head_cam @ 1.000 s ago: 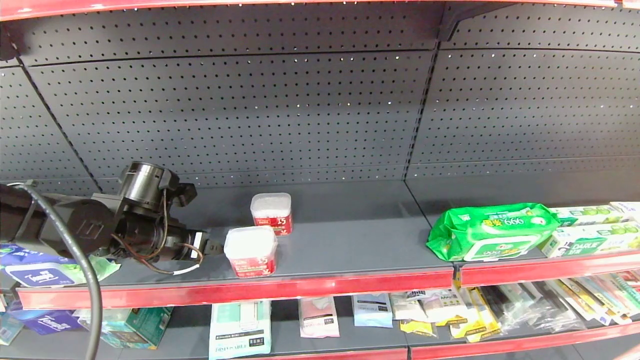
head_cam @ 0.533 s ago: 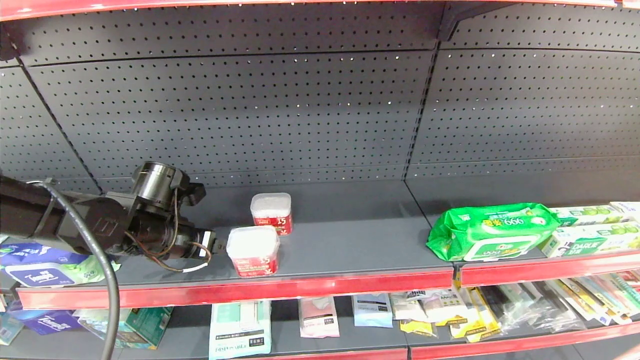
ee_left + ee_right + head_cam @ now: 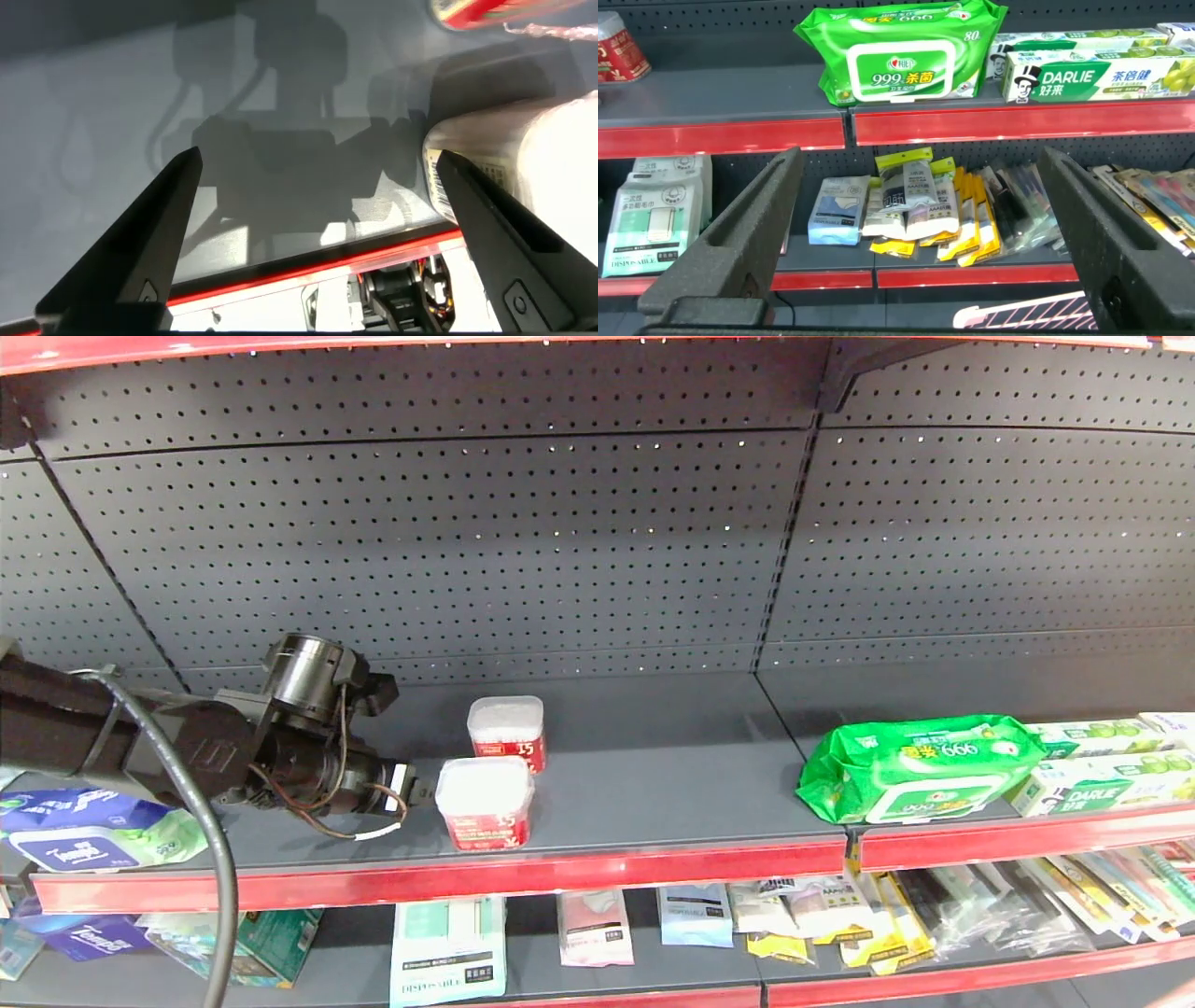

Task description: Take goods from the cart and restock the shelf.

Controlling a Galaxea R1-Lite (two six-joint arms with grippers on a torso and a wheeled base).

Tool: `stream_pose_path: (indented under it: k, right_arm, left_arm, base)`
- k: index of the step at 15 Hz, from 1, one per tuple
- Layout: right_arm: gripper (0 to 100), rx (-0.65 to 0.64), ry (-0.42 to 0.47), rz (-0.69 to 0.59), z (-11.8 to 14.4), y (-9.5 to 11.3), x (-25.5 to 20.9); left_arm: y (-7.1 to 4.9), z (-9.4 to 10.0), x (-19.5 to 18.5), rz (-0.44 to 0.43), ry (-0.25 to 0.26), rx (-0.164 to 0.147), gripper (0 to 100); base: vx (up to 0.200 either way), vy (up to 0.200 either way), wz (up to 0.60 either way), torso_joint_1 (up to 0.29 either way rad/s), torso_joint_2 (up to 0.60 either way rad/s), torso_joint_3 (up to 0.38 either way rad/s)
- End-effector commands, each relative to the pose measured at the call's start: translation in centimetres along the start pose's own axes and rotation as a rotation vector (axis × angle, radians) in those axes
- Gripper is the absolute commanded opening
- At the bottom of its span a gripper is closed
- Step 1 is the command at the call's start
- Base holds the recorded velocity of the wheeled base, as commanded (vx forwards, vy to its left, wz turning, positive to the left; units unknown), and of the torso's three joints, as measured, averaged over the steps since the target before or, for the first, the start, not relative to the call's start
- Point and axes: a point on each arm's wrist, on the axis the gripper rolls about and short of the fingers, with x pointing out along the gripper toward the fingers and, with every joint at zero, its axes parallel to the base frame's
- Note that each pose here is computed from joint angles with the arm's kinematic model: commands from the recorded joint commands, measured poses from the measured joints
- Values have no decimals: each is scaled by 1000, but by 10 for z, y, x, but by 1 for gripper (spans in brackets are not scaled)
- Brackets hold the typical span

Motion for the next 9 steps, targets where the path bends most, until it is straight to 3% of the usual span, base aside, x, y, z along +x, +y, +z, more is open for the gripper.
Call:
stream_pose_path:
  k: [1, 9]
  right_arm:
    - [100, 0, 1, 1, 0, 0, 0]
    - [100, 0, 1, 1, 0, 0, 0]
  left_arm:
    - [-1, 0, 0, -2, -1, 3, 100]
    - [-7, 0, 3, -9, 4, 18, 100]
  base:
    - [0, 0, 0, 0, 0, 0]
    - [0, 0, 0, 0, 0, 0]
